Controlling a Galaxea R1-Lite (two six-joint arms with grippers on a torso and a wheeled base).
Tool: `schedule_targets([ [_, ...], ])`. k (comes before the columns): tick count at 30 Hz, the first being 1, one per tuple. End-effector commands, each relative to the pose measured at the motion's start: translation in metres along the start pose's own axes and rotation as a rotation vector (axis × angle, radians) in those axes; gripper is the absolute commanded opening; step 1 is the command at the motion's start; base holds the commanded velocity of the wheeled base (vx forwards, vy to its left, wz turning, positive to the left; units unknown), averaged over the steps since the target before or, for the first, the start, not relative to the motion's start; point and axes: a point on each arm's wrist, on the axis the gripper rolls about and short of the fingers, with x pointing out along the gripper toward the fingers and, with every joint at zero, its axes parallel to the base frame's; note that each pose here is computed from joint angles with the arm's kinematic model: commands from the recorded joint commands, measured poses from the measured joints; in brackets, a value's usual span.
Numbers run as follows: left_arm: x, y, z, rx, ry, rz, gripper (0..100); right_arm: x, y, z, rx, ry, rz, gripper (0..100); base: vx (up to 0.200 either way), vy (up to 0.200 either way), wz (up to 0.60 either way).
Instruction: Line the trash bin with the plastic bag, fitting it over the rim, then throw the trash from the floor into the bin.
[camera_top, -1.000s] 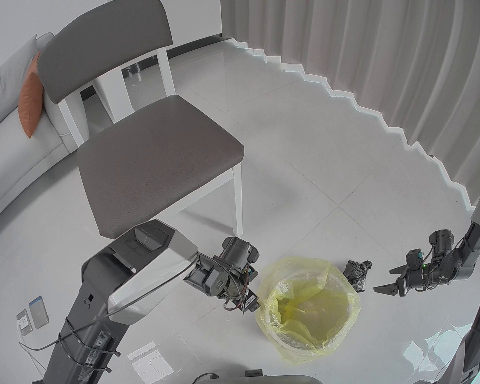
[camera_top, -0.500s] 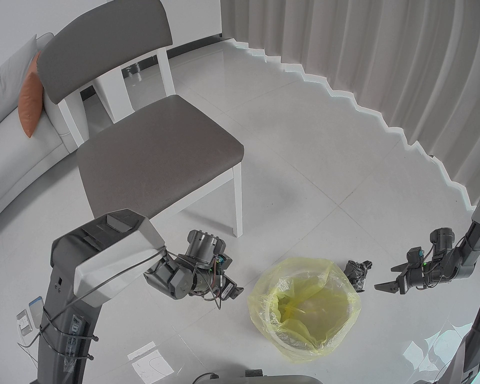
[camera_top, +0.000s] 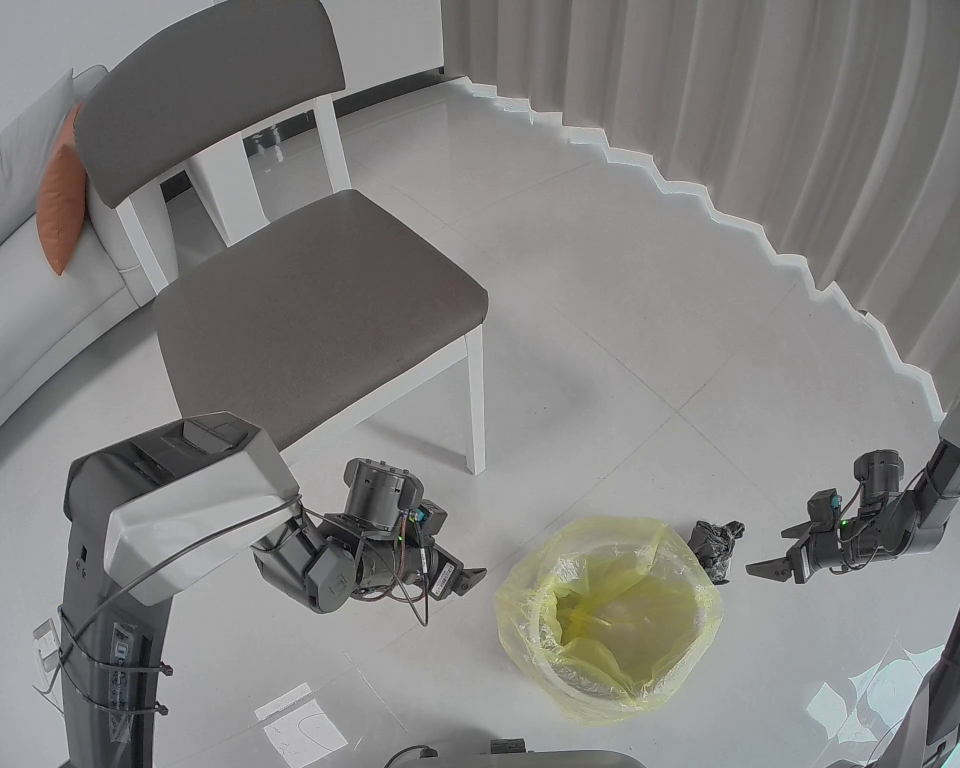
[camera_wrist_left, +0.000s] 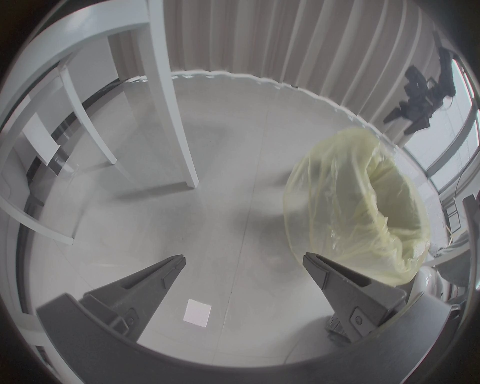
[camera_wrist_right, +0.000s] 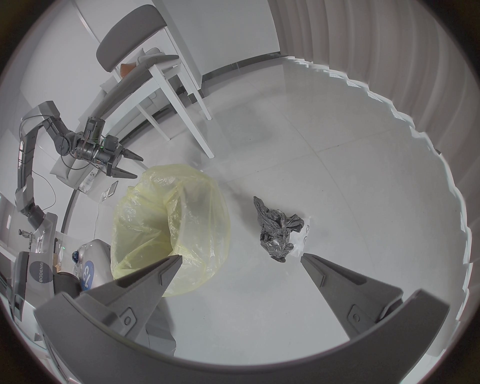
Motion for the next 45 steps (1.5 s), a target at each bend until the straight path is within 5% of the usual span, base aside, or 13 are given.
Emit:
schedule_targets([
  [1,-0.016,-0.016,0.004,0.024,-0.059,-0.018,100,0.035,0.002,-0.003,-0.022,0.070,0.000,100,0.000,0.000,0.00],
  [13,-0.025,-0.012,0.016,-0.010,-0.167,-0.024,100,0.074,0.015,-0.009,-0.055,0.122,0.072,100,0.000,0.000,0.00],
  [32,-0.026,-0.016,0.018,-0.005,-0.174,-0.030,100,0.097,0.005,0.009,-0.052,0.174,0.111,100,0.000,0.000,0.00],
  [41,-0.018,-0.016,0.016,-0.018,-0.180,-0.024,100,0.046,0.000,0.023,-0.053,0.113,0.035,100,0.000,0.000,0.00],
  [45,-0.016,-0.010,0.030,-0.058,-0.238,0.021,100,0.031,0.006,0.026,-0.092,0.092,-0.066,100,0.000,0.000,0.00],
])
